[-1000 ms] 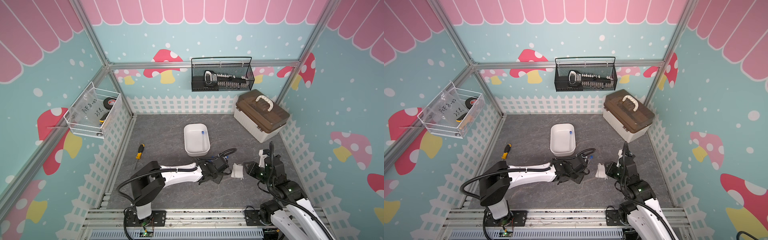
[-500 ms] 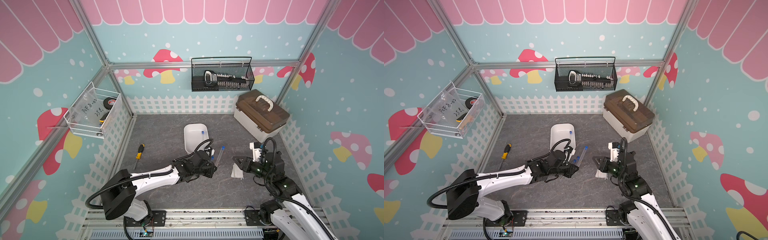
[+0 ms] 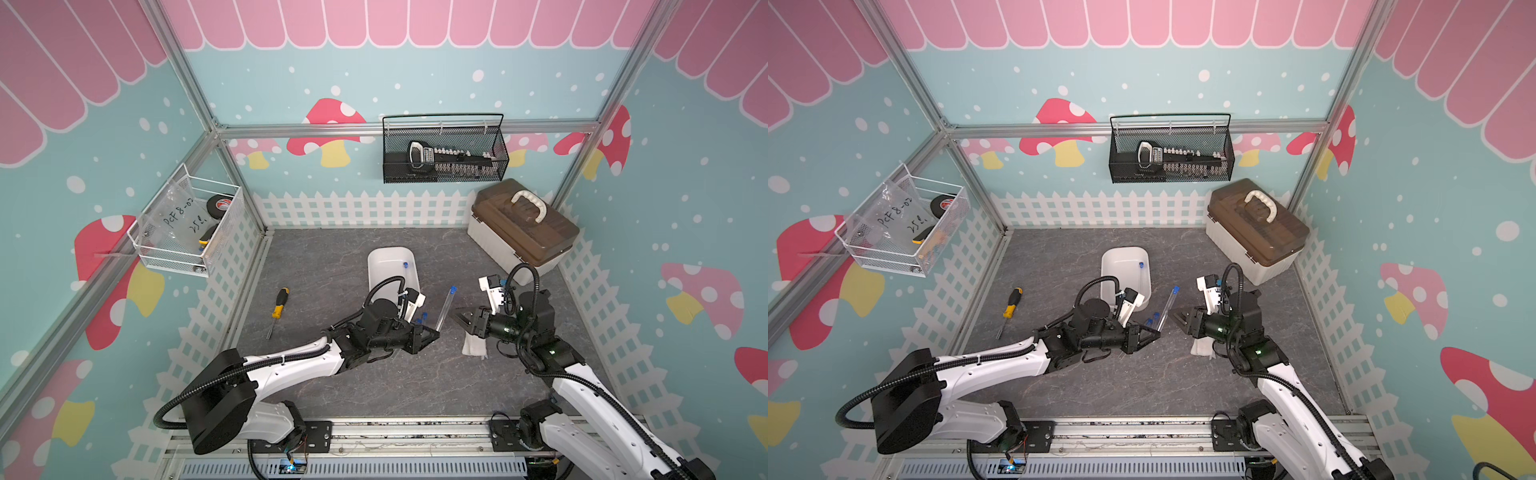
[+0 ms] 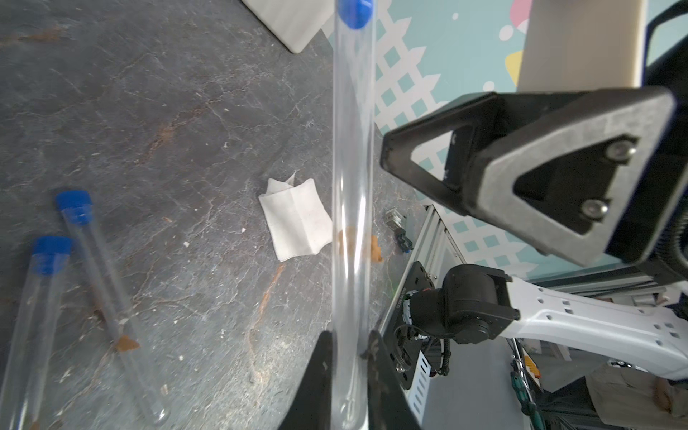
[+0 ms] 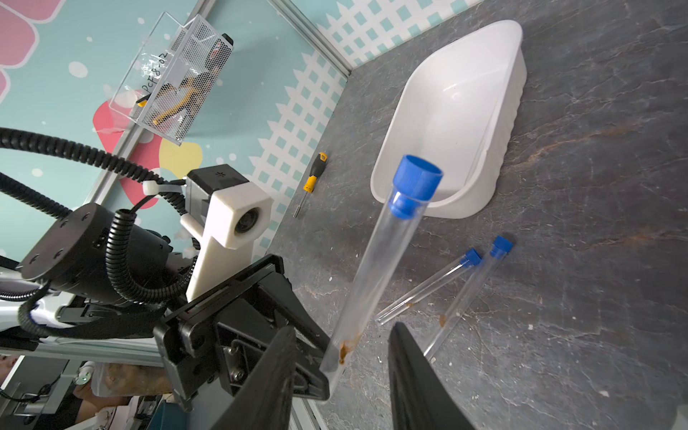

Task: Wipe the exteriors of test tubes
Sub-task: Pick up the test tube at the center of the board.

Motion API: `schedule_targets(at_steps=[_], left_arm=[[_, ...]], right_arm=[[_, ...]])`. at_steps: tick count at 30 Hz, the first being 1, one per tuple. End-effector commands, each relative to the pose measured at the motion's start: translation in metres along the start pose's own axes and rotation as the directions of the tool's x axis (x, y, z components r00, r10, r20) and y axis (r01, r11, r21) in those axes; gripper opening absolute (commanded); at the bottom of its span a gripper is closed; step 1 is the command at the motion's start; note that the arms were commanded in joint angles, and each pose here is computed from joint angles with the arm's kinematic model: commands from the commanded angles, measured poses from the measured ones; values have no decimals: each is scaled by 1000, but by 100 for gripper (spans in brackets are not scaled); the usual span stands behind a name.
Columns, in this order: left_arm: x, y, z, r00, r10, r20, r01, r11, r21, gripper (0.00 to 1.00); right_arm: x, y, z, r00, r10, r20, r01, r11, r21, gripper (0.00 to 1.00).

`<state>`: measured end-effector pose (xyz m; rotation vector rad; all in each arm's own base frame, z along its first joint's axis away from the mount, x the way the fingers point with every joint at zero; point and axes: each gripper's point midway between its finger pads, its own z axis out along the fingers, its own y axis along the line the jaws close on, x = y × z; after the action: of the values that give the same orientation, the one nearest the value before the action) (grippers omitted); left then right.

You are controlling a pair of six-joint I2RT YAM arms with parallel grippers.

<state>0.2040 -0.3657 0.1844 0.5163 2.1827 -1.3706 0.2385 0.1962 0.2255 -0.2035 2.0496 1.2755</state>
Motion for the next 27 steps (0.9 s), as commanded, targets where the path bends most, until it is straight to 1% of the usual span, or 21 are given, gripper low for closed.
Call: schedule_targets(at_steps=[1,5,9,15,18,24,27], left_arm=[[-7,-17,-5,1000,5,28,-8,996,85,15],[-8,-25,-7,999,-5,47,-2,990,143,16],[-8,-32,-6,999,-14,44,5,981,194,16],[-4,-32,-5,999,-24,36,16,977,213,16],[-3,-31,-5,999,-25,30,18,978,207,16],[-1,-27,-4,999,-29,27,23,980,198,17],[0,-27,-2,999,-30,20,26,979,201,21]], right_arm=[[-15,15,-1,997,-66,36,67,996,-50,41],[-17,13,3,997,-65,35,67,996,-52,41],[-21,12,3,996,-70,51,72,996,-43,40],[-26,9,3,995,-70,74,72,997,-24,37],[-30,12,4,994,-70,87,73,997,-31,32],[-36,18,3,992,-71,100,76,996,-47,17],[-38,20,3,993,-63,100,68,996,-51,13]])
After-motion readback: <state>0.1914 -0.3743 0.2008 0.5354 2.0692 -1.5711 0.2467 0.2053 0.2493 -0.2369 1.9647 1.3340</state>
